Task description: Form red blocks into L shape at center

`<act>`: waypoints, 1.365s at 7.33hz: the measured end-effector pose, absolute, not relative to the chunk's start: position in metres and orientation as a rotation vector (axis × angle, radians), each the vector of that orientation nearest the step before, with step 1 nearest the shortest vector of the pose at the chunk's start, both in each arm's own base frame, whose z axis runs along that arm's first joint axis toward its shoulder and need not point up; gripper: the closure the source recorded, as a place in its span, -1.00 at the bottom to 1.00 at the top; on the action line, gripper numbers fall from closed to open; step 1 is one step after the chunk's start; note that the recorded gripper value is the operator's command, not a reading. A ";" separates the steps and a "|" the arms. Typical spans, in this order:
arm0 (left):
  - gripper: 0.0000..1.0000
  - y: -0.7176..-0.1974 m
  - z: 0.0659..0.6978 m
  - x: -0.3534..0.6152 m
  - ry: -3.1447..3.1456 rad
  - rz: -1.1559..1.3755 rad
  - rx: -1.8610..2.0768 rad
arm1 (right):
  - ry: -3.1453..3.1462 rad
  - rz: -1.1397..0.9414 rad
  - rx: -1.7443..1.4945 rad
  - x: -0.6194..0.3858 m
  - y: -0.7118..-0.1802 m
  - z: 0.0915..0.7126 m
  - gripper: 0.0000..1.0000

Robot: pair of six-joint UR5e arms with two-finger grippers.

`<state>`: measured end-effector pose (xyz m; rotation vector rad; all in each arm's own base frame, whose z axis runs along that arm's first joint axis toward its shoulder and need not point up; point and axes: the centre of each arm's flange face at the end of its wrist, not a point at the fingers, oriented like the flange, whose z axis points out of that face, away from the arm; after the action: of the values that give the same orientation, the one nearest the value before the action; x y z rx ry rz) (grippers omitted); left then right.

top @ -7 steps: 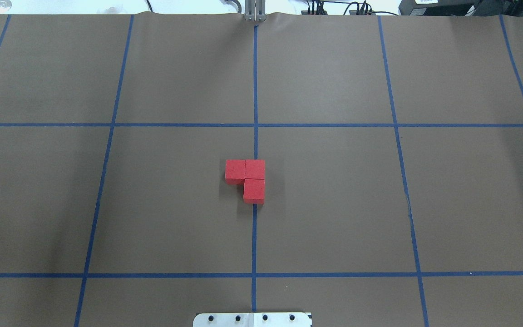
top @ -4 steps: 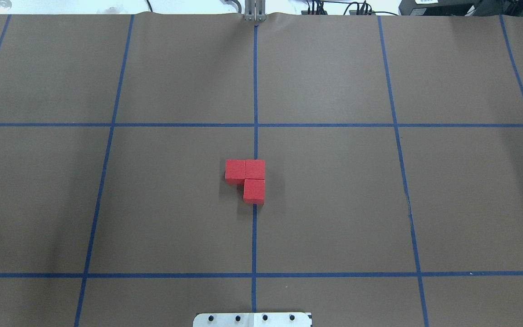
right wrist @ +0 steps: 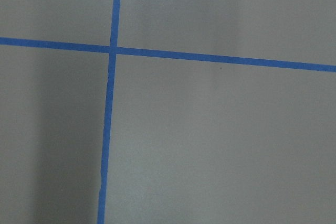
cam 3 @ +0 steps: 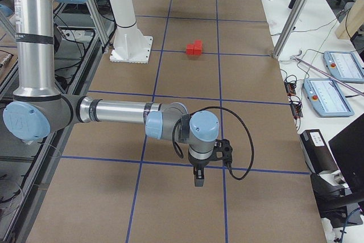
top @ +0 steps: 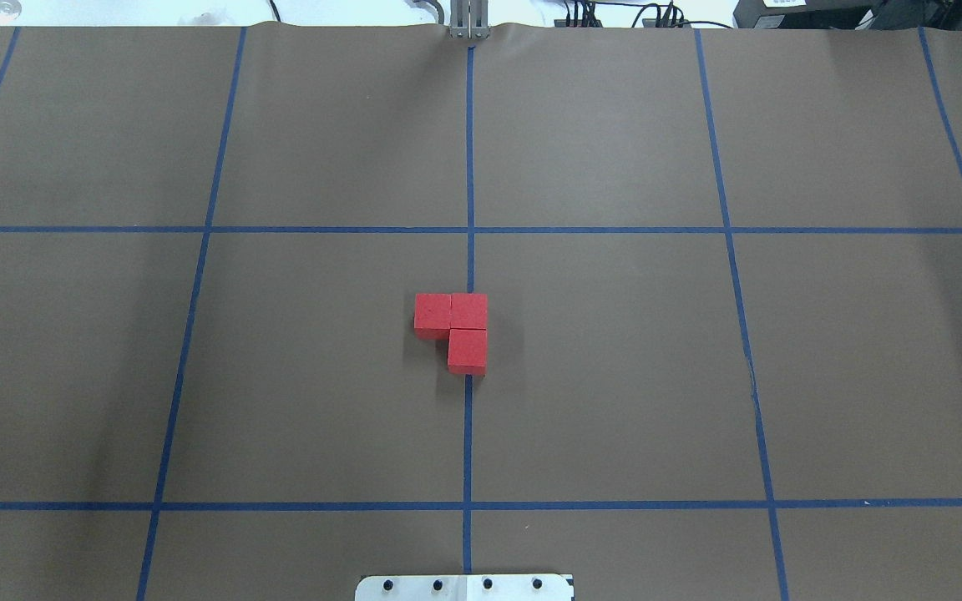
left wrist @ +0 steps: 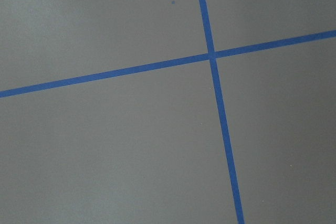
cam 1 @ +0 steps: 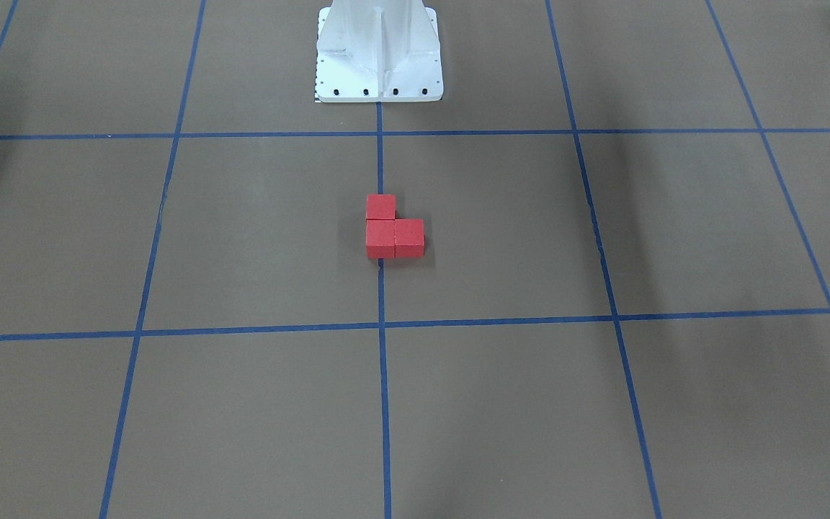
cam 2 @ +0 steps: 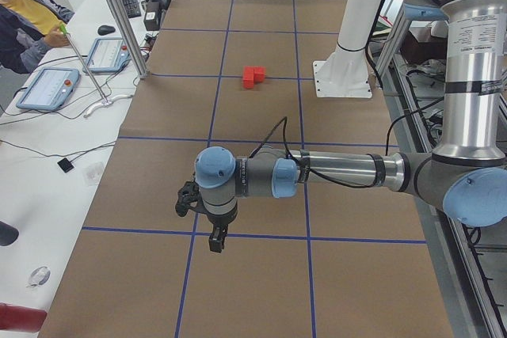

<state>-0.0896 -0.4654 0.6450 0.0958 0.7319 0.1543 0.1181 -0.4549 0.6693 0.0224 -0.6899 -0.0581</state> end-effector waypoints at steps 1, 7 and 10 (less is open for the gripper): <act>-1.00 -0.465 0.645 -0.090 0.732 0.154 0.096 | -0.690 -0.059 0.023 0.118 -0.455 0.669 -1.00; -1.00 -0.465 0.644 -0.090 0.732 0.155 0.097 | -0.691 -0.059 0.024 0.118 -0.455 0.669 -1.00; -1.00 -0.466 0.641 -0.090 0.731 0.158 0.107 | -0.692 -0.054 0.018 0.118 -0.454 0.671 -1.00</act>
<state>-0.0896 -0.4658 0.6411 0.1068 0.7305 0.1579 0.1179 -0.4542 0.6706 0.0183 -0.6919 -0.0538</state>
